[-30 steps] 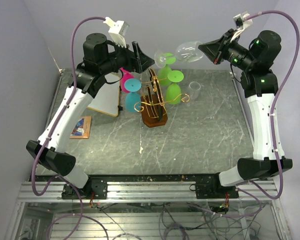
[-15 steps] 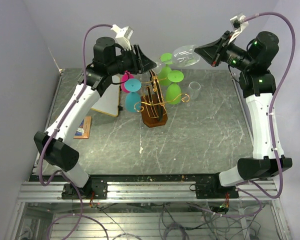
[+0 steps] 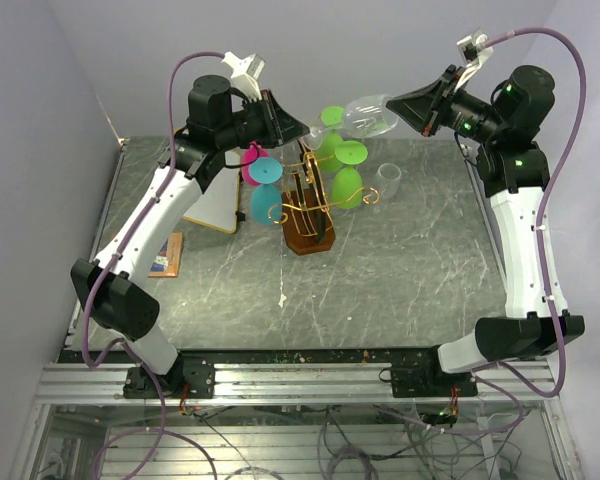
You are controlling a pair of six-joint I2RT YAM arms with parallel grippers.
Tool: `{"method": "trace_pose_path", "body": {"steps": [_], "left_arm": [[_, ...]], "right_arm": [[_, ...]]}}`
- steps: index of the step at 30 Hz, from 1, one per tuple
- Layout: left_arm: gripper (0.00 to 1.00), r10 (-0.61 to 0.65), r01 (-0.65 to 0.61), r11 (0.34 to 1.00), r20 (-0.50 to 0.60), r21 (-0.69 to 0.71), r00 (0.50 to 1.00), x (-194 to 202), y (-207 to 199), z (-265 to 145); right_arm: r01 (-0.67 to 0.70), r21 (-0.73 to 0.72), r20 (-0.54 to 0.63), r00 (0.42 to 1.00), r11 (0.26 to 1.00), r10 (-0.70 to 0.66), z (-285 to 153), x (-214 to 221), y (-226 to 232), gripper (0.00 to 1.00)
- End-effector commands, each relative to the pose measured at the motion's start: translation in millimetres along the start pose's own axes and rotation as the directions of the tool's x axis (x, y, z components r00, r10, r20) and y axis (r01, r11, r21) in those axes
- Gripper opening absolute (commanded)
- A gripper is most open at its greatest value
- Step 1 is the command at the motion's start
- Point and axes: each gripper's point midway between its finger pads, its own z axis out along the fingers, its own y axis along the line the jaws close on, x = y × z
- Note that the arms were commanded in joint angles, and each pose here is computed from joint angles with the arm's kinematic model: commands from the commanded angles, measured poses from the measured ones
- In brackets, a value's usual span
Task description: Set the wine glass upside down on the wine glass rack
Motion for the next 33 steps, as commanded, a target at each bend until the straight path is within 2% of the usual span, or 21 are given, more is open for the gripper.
{"method": "trace_pose_path", "body": {"steps": [1, 5, 13, 20, 23, 26, 29, 33], "left_arm": [[0.09, 0.029, -0.03, 0.998, 0.01, 0.052, 1.0, -5, -10, 0], [0.07, 0.052, -0.053, 0.998, 0.02, 0.042, 0.998, -9, -10, -7], [0.07, 0.081, -0.081, 0.997, 0.076, -0.002, 0.994, -30, 3, -30], [0.07, 0.096, -0.092, 0.995, 0.115, -0.039, 0.989, -45, 15, -48], [0.07, 0.121, -0.114, 0.991, 0.13, -0.065, 0.984, -51, 18, -56], [0.07, 0.198, -0.182, 0.976, 0.139, -0.121, 0.97, -59, 20, -67], [0.07, 0.337, -0.312, 0.932, 0.128, -0.183, 0.933, -67, 18, -81], [0.07, 0.566, -0.544, 0.806, 0.033, -0.232, 0.824, -64, 11, -101]], "right_arm": [[0.044, -0.067, 0.04, 0.998, 0.997, -0.041, -4, -12, 20, 0.0], [0.061, -0.084, 0.018, 0.998, 0.995, -0.06, -5, -2, 21, 0.0], [0.068, -0.075, -0.026, 0.997, 0.995, -0.07, -7, 17, 17, 0.24], [0.084, -0.075, -0.03, 0.996, 0.994, -0.087, -11, 16, 19, 0.4], [0.099, -0.068, -0.029, 0.994, 0.993, -0.102, -14, 13, 20, 0.5], [0.121, -0.054, -0.025, 0.992, 0.991, -0.123, -20, 7, 20, 0.55], [0.145, -0.003, -0.028, 0.989, 0.989, -0.145, -28, 3, 14, 0.56], [0.168, 0.094, -0.039, 0.985, 0.981, -0.165, -41, 0, -4, 0.56]]}}
